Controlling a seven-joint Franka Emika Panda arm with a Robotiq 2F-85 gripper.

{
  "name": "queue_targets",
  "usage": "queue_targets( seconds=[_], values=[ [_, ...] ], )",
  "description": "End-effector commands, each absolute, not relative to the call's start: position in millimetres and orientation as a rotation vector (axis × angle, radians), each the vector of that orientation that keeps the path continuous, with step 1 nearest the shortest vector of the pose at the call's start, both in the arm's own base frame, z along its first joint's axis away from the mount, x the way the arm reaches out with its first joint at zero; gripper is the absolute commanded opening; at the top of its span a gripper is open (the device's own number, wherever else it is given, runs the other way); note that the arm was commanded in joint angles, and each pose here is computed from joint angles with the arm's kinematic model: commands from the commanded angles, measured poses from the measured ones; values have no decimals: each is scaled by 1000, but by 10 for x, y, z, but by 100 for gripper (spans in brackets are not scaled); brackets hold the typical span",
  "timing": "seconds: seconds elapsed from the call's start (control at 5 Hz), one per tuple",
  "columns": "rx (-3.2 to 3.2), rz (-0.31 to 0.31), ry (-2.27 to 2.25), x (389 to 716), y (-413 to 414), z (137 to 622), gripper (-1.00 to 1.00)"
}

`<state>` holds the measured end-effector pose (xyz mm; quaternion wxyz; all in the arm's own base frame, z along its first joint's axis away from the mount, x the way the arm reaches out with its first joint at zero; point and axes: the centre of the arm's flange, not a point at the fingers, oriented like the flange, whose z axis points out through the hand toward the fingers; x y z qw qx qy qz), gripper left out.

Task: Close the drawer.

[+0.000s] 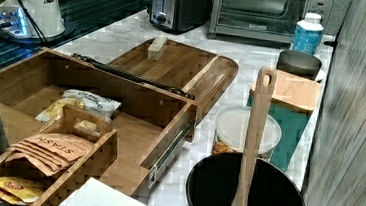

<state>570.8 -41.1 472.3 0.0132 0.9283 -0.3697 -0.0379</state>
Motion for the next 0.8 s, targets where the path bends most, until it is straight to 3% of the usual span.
queue_targets(
  seconds=[0.2,0.4,0.6,0.8],
  values=[
    [2891,-119,-1153,5706,-416,4719,-100],
    [2959,-101,-974,5517,-357,4482,-100],
    [3041,-40,-756,5344,-346,4202,-100],
    [3049,-33,-501,5284,-367,4042,-100]
  ],
)
